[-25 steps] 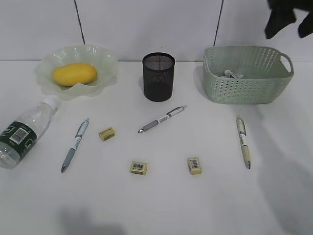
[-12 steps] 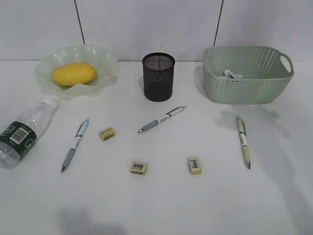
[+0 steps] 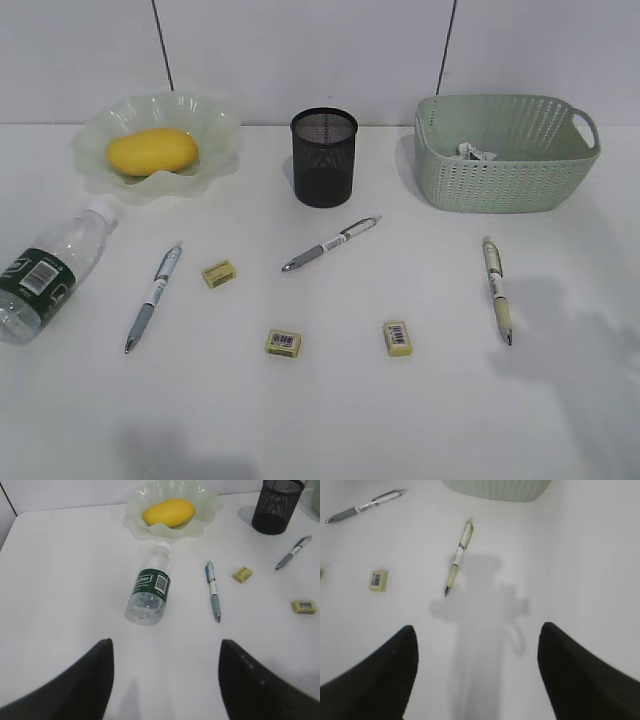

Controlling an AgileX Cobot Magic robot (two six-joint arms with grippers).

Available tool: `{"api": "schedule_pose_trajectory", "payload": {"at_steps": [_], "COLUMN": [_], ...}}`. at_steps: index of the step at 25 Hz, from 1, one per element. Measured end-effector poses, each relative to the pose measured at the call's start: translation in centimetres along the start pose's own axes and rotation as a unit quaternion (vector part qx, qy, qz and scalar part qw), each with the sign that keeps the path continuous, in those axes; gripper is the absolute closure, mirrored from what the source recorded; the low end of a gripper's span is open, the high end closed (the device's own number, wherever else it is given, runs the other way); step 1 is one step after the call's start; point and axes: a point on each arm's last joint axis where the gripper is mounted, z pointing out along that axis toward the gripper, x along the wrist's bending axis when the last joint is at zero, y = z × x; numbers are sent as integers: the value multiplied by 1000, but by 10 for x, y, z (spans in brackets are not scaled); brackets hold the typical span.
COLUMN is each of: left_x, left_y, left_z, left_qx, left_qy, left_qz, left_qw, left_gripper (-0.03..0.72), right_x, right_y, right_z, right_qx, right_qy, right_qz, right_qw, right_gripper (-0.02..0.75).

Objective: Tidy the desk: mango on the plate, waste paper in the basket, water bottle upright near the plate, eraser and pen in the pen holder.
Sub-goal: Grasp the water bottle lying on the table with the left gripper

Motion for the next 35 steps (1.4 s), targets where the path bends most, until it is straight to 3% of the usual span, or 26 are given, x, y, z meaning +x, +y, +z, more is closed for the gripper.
{"api": "schedule_pose_trajectory", "payload": {"at_steps": [18,30,35], "left_x": [0,0,0], "left_y": [0,3,18], "left_z": [0,5,13], "left_qx": [0,16,29], "left_qy": [0,0,0], "left_qz": [0,-1,-1], "left_qw": [1000,1000,1000], "left_gripper": [190,190,190], "right_x": [6,6,6], "right_y": [-114,-118,-118], "right_z": [-17,-16,-16], "right_qx": [-48,-51,-51], "right_qy": [-2,-2,-2], "right_qz": [-19,-29,-29], "right_qw": [999,998,998], "right_gripper": [153,153,153]}}
